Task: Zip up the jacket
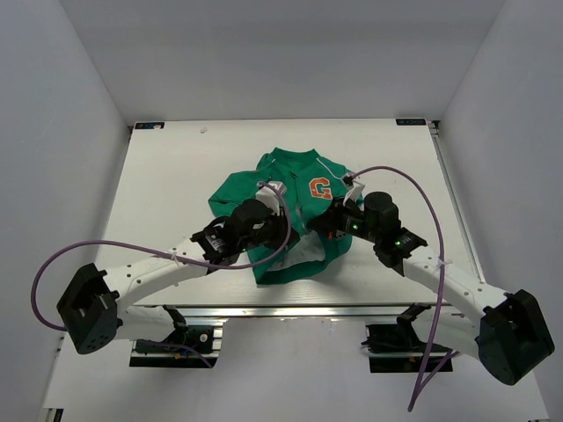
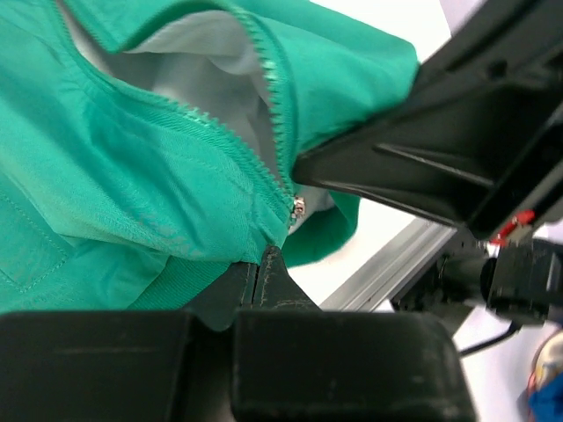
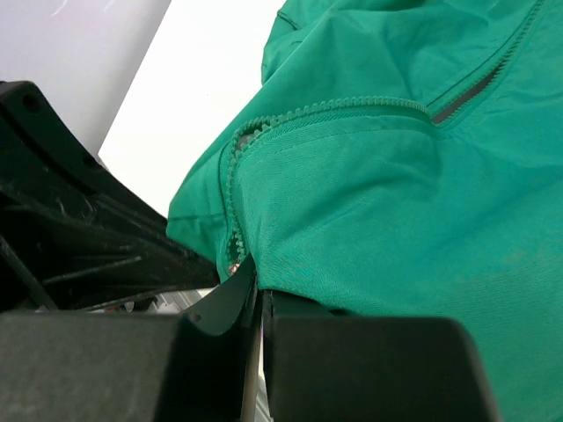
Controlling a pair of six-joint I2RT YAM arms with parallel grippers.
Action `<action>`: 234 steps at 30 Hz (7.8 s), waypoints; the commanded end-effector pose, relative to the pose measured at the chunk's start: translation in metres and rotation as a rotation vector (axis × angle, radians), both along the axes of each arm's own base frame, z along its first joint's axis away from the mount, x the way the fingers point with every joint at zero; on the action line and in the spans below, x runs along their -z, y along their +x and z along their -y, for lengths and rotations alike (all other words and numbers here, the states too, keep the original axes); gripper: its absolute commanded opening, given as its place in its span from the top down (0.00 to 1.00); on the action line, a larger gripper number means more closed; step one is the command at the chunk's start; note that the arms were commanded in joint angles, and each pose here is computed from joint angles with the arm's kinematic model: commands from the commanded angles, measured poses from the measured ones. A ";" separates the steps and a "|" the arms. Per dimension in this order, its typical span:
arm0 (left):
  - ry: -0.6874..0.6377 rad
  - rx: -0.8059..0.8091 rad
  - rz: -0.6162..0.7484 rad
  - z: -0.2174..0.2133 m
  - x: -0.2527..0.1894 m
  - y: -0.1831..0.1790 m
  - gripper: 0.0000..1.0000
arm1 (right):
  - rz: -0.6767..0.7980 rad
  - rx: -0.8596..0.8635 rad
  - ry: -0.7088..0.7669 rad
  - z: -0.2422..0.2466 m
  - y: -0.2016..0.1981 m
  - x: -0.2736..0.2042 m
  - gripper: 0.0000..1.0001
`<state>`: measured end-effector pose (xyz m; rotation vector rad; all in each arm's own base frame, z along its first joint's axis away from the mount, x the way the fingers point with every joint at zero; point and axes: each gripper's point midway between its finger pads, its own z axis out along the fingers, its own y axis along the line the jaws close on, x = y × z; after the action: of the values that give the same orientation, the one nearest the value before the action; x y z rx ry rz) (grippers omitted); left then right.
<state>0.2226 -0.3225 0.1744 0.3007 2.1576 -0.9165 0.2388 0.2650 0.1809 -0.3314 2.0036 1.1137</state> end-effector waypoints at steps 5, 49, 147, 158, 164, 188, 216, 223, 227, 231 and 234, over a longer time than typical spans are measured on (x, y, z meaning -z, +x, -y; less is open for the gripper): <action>0.032 0.161 0.039 0.003 -0.006 -0.025 1.00 | 0.069 -0.037 0.034 -0.009 0.005 -0.039 1.00; -0.128 0.023 -0.022 0.002 -0.005 -0.022 0.44 | -0.037 -0.161 0.001 -0.006 -0.031 -0.012 1.00; -0.370 0.076 -0.048 0.001 0.002 -0.017 1.00 | -0.123 -0.124 0.056 -0.016 -0.021 -0.020 1.00; -0.248 0.108 -0.035 0.003 0.022 -0.026 1.00 | -0.177 -0.098 0.100 -0.022 -0.016 -0.030 1.00; -0.286 0.154 -0.009 0.006 0.012 -0.032 1.00 | -0.185 -0.081 0.073 -0.018 -0.016 -0.020 1.00; -0.464 -0.008 -0.070 0.005 -0.009 -0.016 1.00 | -0.266 -0.115 0.076 -0.004 -0.051 0.006 0.31; -0.499 0.019 -0.072 0.008 -0.016 -0.020 1.00 | -0.164 -0.161 0.147 -0.010 -0.050 0.005 0.67; -0.491 0.022 -0.072 0.008 -0.015 -0.020 1.00 | -0.144 -0.171 0.158 -0.010 -0.051 0.001 0.70; -0.501 0.031 -0.067 0.008 -0.018 -0.022 1.00 | -0.138 -0.176 0.153 -0.011 -0.051 0.002 0.59; -0.504 0.034 -0.061 0.008 -0.020 -0.023 1.00 | -0.135 -0.177 0.146 -0.011 -0.049 0.004 0.56; -0.502 0.035 -0.057 0.007 -0.020 -0.023 1.00 | -0.122 -0.180 0.150 -0.012 -0.049 0.002 0.57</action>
<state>0.2047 -0.3295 0.1822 0.0310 1.9450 -1.4227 0.1882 0.2737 0.1671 -0.3250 2.0890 1.4075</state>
